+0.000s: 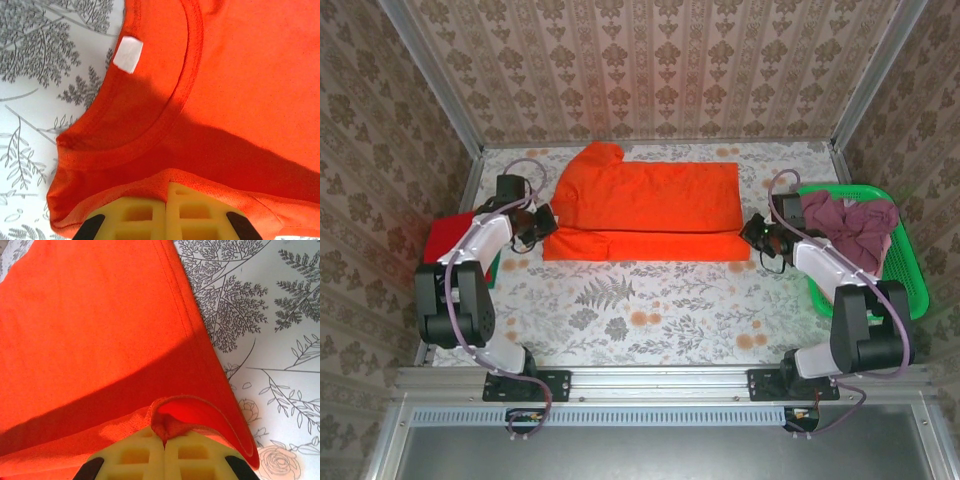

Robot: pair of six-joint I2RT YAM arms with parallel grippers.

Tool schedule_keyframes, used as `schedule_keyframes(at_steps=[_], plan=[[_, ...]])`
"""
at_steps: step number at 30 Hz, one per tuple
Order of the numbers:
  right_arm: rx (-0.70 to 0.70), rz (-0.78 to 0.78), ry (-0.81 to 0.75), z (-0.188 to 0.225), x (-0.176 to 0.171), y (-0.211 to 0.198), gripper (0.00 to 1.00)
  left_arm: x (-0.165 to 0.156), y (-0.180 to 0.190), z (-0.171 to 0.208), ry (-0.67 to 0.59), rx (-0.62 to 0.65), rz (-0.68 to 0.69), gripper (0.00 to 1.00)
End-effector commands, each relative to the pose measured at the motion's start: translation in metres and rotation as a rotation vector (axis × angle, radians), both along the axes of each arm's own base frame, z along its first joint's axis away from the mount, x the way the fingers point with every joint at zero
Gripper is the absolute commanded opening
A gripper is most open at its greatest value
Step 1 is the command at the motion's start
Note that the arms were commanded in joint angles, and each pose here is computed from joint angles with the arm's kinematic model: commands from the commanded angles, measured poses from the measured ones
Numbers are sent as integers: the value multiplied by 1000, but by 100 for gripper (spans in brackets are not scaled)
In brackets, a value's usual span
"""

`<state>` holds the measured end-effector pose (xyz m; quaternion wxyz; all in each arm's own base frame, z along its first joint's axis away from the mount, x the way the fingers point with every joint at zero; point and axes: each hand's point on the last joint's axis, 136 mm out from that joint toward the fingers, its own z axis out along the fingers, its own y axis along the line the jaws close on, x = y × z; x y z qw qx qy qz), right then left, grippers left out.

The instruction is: Fold and stack the t-shirts

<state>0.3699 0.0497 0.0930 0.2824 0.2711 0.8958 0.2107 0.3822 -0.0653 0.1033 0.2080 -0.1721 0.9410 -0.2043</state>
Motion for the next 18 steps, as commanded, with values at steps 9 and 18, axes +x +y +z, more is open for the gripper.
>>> schedule_keyframes(at_steps=[9,18], plan=[[-74,-10,2,-6,23,-9,0,42,-7,16,-82,1,-38,0],[-78,-13,-14,-6,37,-9,0,61,-11,15,-86,11,-56,0]])
